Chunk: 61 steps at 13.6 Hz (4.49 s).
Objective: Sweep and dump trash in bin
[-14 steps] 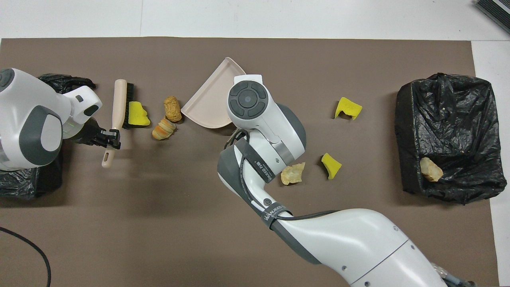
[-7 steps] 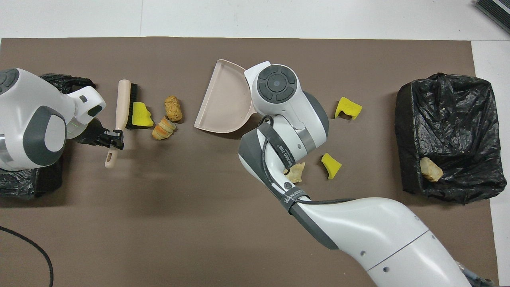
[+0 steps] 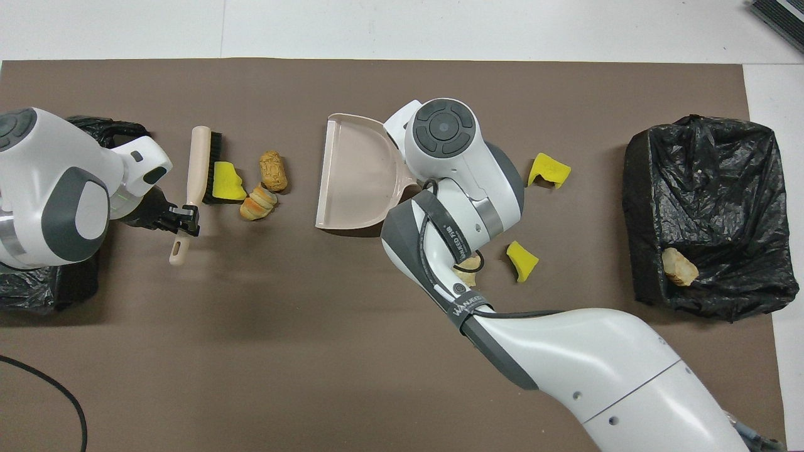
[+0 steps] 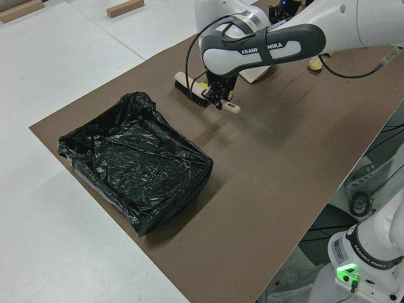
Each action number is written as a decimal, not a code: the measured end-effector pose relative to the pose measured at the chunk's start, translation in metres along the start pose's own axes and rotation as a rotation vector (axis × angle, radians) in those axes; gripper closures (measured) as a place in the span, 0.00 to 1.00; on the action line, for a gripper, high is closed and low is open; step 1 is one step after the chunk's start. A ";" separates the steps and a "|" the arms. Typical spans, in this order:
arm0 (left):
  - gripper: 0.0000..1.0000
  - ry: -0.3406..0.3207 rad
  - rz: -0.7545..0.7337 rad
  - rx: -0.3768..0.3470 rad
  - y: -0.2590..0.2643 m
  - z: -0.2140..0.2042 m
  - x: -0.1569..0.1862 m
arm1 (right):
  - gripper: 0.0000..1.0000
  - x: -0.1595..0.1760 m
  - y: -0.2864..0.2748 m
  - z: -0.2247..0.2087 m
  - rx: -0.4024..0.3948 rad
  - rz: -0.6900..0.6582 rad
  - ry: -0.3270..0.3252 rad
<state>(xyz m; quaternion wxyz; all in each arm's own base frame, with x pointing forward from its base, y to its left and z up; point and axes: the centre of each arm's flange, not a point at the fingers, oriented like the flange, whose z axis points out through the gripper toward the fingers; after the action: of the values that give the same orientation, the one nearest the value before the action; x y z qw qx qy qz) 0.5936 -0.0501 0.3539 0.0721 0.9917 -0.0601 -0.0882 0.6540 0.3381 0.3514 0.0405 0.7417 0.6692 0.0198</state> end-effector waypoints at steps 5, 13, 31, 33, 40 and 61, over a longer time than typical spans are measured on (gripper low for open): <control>0.73 -0.018 -0.017 -0.014 0.050 0.012 -0.010 | 0.69 -0.001 -0.001 0.001 0.007 -0.003 0.003; 0.73 0.013 -0.026 -0.028 0.063 0.021 -0.019 | 0.69 -0.001 -0.002 0.001 0.008 -0.003 0.003; 0.73 -0.005 -0.163 0.067 0.096 0.013 -0.039 | 0.69 -0.002 -0.003 0.003 0.022 0.005 0.012; 0.73 0.017 -0.169 0.066 0.096 0.020 -0.043 | 0.69 -0.002 -0.003 0.004 0.025 0.008 0.014; 0.73 0.032 -0.170 0.065 0.098 0.023 -0.045 | 0.69 -0.003 -0.005 0.009 0.041 0.006 0.019; 0.73 0.016 -0.009 0.011 0.165 0.039 -0.057 | 0.69 0.017 -0.043 -0.003 0.020 -0.231 -0.278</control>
<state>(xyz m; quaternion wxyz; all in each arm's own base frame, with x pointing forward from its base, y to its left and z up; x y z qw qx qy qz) 0.5127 -0.2098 0.3506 0.0666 0.9930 -0.0556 -0.0802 0.6129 0.3599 0.3501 0.1271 0.6557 0.7382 -0.0943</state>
